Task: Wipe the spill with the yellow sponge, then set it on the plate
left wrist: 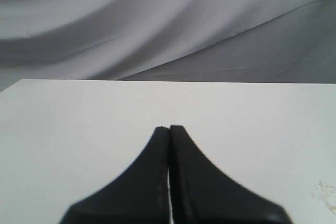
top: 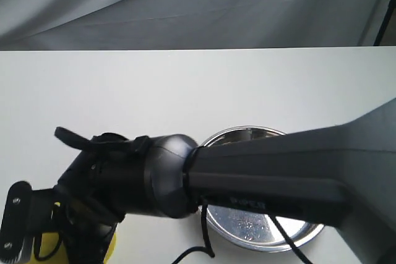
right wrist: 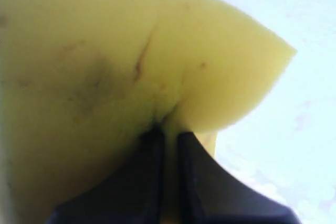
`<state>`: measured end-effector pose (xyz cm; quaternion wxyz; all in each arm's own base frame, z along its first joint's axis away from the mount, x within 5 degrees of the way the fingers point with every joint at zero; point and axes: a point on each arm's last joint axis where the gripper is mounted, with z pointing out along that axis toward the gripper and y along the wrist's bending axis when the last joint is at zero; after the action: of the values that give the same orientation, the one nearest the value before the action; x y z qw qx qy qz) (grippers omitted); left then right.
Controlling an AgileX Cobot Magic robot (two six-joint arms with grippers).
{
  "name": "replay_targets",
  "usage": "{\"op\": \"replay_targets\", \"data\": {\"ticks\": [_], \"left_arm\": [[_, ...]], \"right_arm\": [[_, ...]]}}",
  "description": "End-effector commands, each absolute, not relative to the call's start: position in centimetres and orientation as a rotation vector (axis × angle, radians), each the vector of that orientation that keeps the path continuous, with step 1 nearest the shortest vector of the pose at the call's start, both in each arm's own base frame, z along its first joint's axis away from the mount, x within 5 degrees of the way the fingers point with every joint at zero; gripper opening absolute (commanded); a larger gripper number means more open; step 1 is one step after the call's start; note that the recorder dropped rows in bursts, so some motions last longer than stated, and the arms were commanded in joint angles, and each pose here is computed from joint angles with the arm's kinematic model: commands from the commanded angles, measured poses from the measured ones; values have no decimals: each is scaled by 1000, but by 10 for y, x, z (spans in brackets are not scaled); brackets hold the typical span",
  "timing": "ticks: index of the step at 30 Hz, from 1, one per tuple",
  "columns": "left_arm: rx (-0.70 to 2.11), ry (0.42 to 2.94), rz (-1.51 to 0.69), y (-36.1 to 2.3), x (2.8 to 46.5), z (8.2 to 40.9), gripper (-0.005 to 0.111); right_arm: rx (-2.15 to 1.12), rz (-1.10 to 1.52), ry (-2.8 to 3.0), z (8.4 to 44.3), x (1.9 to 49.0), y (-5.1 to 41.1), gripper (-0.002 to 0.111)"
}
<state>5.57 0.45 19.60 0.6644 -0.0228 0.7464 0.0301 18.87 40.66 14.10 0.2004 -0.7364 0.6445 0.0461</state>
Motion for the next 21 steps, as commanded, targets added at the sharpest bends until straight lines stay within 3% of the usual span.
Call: {"op": "replay_targets", "data": {"ticks": [1,13,21], "left_arm": [[-54,1685,68,5,56,195,0],[-54,1685,68,5,56,195,0],[-54,1685,68,5,56,195,0]], "right_arm": [[-1925,132,1869,131,226,394,0],[-1480,-9,2225,111,318,328,0],[-1854,-102,2093,110,289,340,0]]}}
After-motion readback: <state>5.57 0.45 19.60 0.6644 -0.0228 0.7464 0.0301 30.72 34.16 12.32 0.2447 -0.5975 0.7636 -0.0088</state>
